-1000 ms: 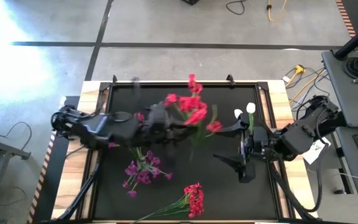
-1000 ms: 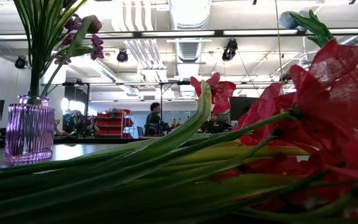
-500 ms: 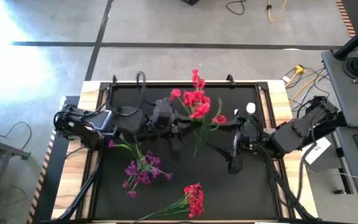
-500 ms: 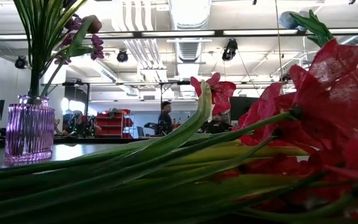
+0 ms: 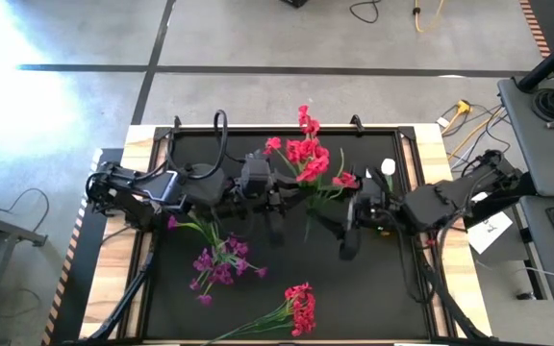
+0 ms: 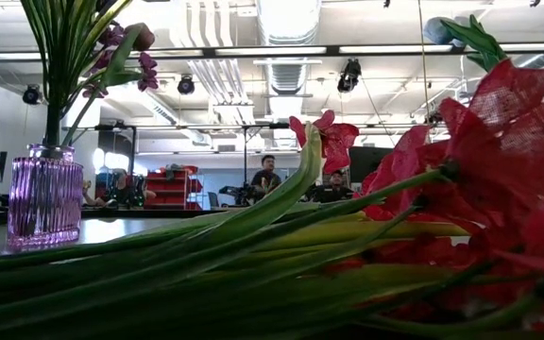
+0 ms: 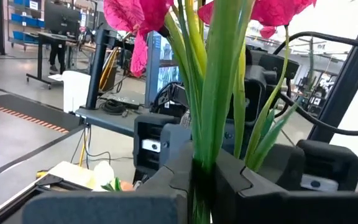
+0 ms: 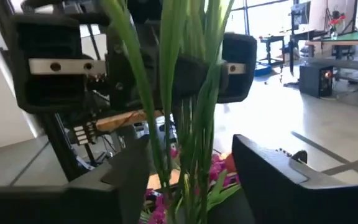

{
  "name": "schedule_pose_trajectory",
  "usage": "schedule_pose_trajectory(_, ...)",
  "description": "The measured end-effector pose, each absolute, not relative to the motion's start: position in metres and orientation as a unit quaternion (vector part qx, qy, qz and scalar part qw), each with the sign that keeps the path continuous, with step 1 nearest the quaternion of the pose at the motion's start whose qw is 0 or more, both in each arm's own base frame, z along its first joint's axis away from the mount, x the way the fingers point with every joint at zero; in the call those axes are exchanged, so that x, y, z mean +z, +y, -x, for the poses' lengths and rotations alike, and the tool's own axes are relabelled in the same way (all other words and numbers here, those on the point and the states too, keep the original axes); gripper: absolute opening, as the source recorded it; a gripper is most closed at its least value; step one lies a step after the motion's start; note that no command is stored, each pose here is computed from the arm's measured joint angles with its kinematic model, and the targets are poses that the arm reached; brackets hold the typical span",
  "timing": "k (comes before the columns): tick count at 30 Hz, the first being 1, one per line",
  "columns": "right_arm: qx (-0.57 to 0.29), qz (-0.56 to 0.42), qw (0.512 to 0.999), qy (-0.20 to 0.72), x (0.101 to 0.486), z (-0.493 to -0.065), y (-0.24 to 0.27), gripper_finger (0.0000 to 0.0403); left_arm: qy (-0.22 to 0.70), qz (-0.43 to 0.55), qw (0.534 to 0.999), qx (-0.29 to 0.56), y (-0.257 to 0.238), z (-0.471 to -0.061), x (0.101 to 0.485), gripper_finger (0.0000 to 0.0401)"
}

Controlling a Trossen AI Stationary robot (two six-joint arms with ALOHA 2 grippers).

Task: Sort flowers into vase by color
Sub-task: Put the left red flower into the yellow flower vase

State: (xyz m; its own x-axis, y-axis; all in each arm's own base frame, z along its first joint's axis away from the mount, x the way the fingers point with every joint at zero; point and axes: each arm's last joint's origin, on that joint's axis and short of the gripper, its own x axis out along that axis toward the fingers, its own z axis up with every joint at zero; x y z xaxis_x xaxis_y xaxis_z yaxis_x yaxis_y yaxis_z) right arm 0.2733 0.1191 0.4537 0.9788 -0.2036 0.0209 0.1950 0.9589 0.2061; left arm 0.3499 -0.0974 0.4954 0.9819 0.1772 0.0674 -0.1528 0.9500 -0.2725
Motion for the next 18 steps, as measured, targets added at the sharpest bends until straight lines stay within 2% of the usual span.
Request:
schedule_pose_trajectory(13, -0.114, -0.101, 0.988, -0.015, 0.4502, -0.2803, 0.1116, 0.0026, -0.045, 0.135, 0.986, 0.087, -0.0967, -0.3504, 0.495, 0.0018)
schedule_pose_trajectory(18, -0.114, -0.101, 0.988, -0.016, 0.4509, -0.2794, 0.1112, 0.0017, -0.047, 0.136, 0.986, 0.086, -0.0968, -0.3505, 0.4953, 0.0025)
